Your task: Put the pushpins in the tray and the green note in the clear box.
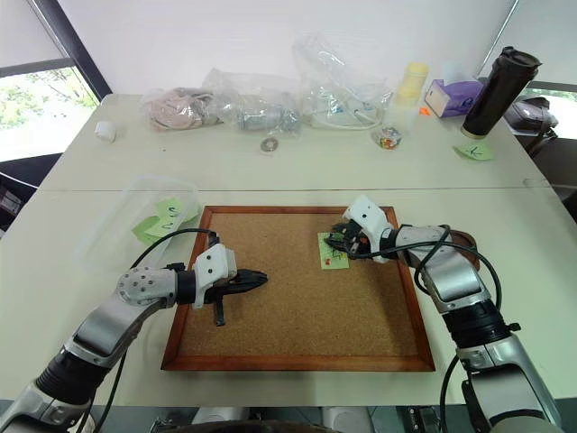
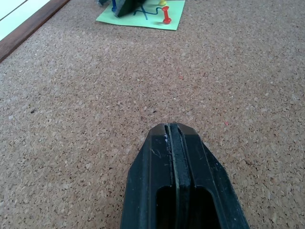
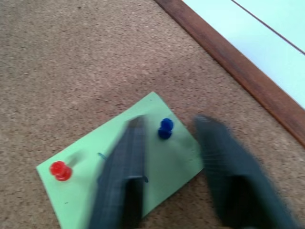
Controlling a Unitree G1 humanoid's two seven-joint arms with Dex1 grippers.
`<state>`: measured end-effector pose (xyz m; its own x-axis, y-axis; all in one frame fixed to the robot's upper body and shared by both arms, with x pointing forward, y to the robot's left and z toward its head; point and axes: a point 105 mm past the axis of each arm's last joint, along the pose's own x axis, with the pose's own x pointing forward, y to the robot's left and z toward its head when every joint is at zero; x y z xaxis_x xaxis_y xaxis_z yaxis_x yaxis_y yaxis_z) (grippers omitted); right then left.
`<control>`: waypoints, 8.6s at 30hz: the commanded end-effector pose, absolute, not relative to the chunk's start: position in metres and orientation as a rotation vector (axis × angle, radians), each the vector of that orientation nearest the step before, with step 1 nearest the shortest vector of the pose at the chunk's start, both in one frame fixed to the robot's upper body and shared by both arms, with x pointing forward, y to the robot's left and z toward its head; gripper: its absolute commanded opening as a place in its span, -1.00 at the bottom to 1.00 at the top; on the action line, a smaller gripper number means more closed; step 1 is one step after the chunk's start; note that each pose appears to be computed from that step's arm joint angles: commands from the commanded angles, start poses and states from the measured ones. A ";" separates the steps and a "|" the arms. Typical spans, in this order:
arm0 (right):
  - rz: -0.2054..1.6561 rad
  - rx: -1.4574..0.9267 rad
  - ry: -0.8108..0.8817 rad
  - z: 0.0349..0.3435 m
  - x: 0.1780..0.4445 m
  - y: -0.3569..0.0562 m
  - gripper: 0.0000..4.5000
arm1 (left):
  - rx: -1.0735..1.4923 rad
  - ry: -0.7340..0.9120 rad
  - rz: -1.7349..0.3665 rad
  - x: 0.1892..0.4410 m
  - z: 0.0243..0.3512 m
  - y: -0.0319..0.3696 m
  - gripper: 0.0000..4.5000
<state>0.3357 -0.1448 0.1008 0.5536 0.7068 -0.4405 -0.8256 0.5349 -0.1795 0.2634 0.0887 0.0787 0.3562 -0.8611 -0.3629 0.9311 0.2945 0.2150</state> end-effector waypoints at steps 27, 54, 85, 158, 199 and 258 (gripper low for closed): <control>0.717 -0.311 0.125 0.193 0.332 -0.198 -0.95 | 0.448 0.281 -1.230 0.253 0.052 0.094 -1.00; 0.247 -0.124 0.371 0.116 0.292 -0.337 -0.95 | 0.462 0.268 -1.237 0.257 0.053 0.091 -1.00; 0.356 -0.067 0.262 0.152 0.291 -0.309 0.98 | 0.465 0.267 -1.238 0.257 0.051 0.092 -1.00; 0.355 -0.184 0.268 0.157 0.278 -0.321 -0.96 | 0.495 0.278 -1.281 0.253 0.036 0.085 -1.00; 0.676 -0.093 0.274 0.153 0.274 -0.230 0.97 | 0.511 0.274 -1.272 0.253 0.037 0.086 -1.00; 0.977 -0.253 0.209 0.138 0.275 -0.138 -0.99 | 0.504 0.286 -1.263 0.252 0.035 0.088 -1.00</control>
